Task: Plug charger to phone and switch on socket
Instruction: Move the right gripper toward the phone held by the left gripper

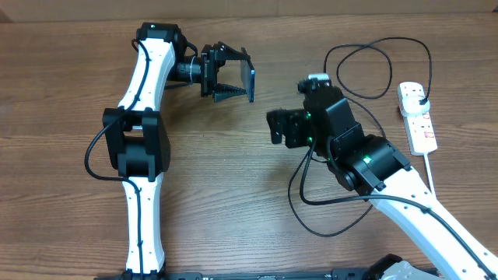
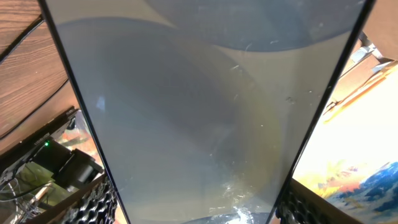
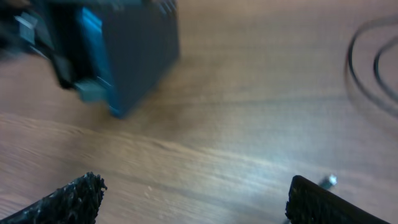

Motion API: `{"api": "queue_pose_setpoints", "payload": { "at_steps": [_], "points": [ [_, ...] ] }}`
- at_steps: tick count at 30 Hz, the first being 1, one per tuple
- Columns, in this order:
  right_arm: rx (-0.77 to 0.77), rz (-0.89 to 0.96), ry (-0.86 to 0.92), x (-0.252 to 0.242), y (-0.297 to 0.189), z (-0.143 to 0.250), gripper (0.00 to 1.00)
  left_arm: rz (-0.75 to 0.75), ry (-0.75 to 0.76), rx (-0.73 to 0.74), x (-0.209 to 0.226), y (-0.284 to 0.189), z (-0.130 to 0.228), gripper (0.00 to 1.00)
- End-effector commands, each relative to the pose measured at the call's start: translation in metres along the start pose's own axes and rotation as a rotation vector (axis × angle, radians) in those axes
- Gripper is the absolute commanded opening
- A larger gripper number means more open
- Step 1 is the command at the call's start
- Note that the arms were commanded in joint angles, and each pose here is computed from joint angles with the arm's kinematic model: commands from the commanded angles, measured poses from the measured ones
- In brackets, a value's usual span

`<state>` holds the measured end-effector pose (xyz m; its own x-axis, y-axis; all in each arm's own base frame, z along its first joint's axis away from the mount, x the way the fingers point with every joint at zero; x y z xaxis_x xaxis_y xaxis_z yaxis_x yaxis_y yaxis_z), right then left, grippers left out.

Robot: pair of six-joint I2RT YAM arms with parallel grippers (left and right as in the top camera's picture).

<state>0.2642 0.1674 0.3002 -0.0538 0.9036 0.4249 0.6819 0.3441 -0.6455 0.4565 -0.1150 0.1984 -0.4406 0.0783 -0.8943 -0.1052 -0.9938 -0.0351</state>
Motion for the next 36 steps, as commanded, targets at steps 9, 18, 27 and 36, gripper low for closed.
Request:
{"api": "queue_pose_setpoints", "payload": {
  "at_steps": [9,18,27,36],
  "points": [
    [-0.042,-0.167,-0.084,0.046,0.013,-0.023,0.88,0.049,0.022,0.003,-0.009,-0.002,0.001,0.75],
    [-0.043,-0.014,-0.128,0.061,0.055,-0.028,0.89,0.049,0.022,0.003,-0.009,-0.002,0.001,0.75],
    [-0.071,0.001,-0.156,0.063,0.071,-0.028,0.68,0.047,0.046,0.002,-0.009,-0.002,0.001,0.74],
    [-0.107,0.019,-0.152,0.063,0.083,-0.029,0.62,0.047,0.072,0.002,-0.009,-0.002,0.0,0.74]
  ]
}}
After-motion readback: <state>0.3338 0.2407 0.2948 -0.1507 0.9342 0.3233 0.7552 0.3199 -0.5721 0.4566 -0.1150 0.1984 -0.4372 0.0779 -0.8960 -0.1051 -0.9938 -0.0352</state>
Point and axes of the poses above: each gripper's point midway between its finger pads, its own y axis out along the fingers, its own x axis along the line the jaws close on, z = x × y, the point moved 10 cm from there along -y, back along the fingers, and after that the axes turned 13 degrees about y, right-handed, at the moved point
